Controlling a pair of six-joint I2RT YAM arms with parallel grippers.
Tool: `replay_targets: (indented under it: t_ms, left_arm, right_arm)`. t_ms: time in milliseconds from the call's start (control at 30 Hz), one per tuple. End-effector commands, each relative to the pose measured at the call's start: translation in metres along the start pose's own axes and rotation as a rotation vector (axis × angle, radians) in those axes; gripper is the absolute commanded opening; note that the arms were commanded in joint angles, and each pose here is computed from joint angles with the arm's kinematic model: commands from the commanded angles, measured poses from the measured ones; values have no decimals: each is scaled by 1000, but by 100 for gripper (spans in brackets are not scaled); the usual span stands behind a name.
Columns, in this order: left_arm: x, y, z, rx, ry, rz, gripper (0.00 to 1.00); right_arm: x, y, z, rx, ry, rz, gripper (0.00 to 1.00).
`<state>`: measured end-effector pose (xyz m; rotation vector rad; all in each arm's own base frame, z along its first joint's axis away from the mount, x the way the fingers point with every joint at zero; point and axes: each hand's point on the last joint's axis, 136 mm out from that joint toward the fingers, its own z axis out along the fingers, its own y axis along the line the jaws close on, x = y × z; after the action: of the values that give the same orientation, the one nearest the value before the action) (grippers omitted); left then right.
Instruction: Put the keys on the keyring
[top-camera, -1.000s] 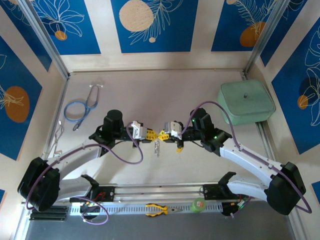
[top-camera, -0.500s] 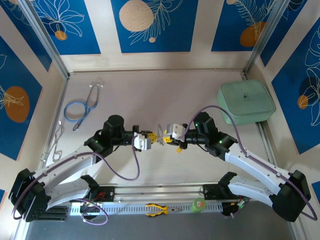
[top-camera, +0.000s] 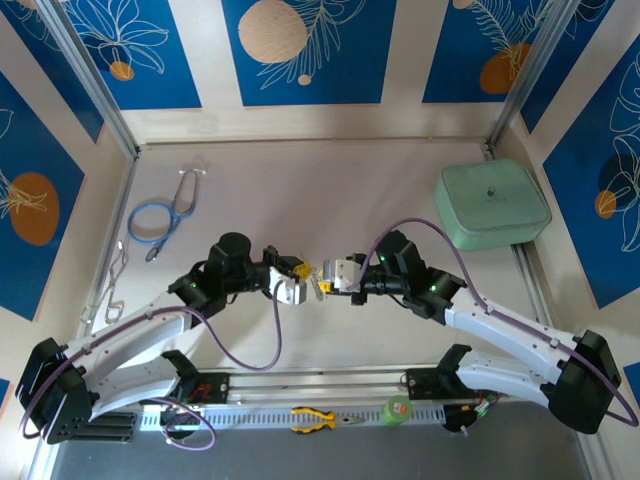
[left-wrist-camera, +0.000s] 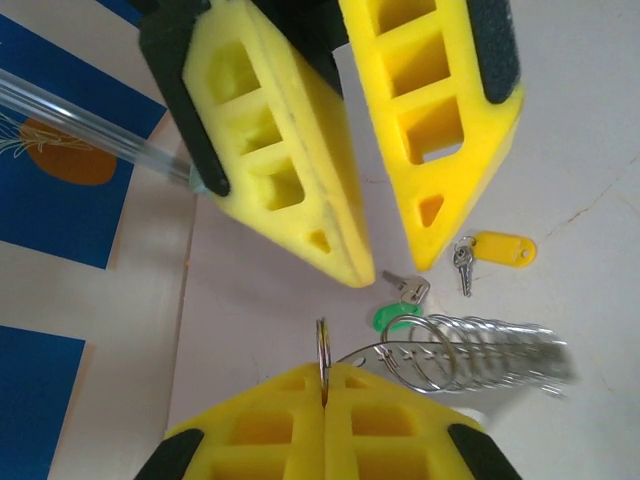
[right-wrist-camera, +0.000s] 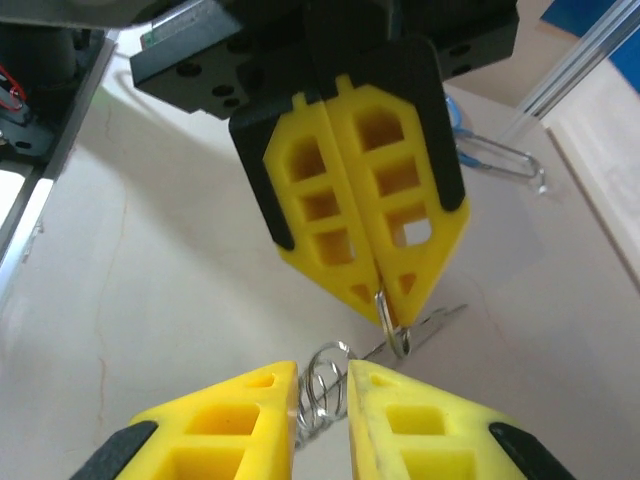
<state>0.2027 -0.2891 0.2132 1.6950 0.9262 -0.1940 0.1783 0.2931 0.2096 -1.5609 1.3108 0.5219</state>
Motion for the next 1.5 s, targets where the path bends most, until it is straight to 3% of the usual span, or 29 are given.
replay_targets:
  t_ms: [0,500,700,833,900,967,1033,1233,1467]
  left_arm:
    - [-12,7,-4,-9,-26,29,0]
    - [-15,2,-2,36,-44,-35,0]
    - [-19,2,-2,43,-61,-52,0]
    - [-17,1,-1,56,-49,-65,0]
    - [-15,2,0,55,-33,-77,0]
    - [-10,8,-1,22,-6,-107,28]
    - [-5,13,-6,-37,2,-133,39]
    - [-13,9,-22,-60,-116,-277,40]
    - [-34,1,-18,27,-260,-367,37]
  right_arm:
    - [-3,-13,3,81,-13,-65,21]
    - [0,-9,18,48,-9,-109,20]
    - [-1,-9,21,41,-17,-116,13]
    - [-3,-9,22,38,-30,-118,0]
    - [-3,-8,21,35,-34,-116,0]
    - [-4,-8,18,33,-50,-100,0]
    - [-5,-10,11,37,-92,-59,0]
    - [-14,-11,-17,-12,-248,54,0]
    - [-20,-3,-23,-77,-296,69,0]
